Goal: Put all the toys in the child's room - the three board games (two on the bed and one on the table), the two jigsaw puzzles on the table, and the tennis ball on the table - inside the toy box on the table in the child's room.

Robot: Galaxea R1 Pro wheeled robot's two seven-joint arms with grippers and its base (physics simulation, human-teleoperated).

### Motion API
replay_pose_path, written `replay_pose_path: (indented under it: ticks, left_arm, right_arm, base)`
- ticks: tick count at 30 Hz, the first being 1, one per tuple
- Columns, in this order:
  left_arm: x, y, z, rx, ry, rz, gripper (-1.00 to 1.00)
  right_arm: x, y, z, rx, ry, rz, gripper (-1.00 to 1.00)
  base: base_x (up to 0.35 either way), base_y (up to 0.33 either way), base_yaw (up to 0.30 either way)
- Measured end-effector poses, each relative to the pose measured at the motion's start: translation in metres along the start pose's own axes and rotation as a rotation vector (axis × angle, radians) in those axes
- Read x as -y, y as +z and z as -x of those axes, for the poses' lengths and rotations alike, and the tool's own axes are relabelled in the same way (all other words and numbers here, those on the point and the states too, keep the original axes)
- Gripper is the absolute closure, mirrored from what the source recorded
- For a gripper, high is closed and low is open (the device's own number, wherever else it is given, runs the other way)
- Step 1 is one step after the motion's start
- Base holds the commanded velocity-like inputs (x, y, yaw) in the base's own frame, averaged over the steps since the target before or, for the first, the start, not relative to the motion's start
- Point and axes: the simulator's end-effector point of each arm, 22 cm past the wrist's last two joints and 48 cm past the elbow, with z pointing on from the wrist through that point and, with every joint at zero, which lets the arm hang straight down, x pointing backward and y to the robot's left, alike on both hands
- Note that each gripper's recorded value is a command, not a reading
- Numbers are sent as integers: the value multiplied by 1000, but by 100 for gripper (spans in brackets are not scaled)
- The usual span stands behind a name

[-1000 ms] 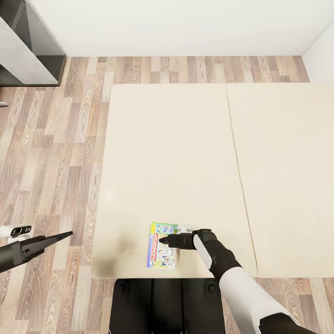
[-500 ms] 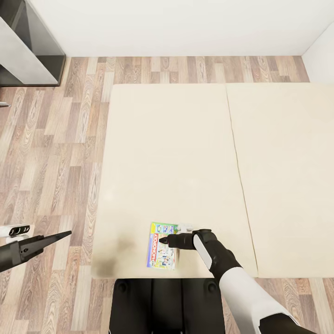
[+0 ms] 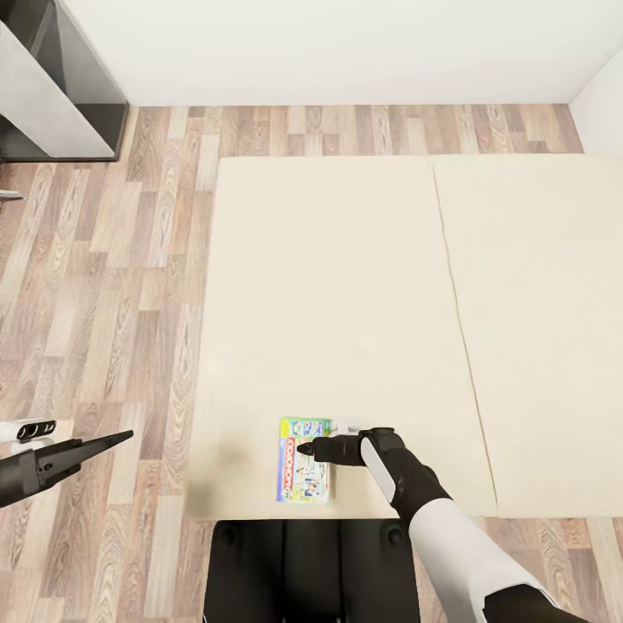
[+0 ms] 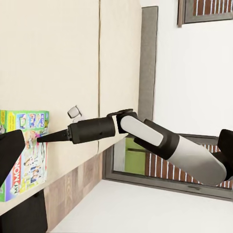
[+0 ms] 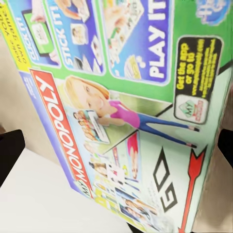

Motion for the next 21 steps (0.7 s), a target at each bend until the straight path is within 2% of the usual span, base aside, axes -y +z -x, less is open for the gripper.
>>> replay_pose_path:
  ticks: [5, 21]
  left_arm:
    - [0, 0, 0, 1, -1, -1, -100]
    - [0, 0, 0, 0, 0, 0, -100]
  right_arm:
    - [0, 0, 0, 0, 0, 0, -100]
    - [1, 0, -2, -1, 3, 0, -100]
  base:
    - [0, 109, 0]
    - [0, 5, 0]
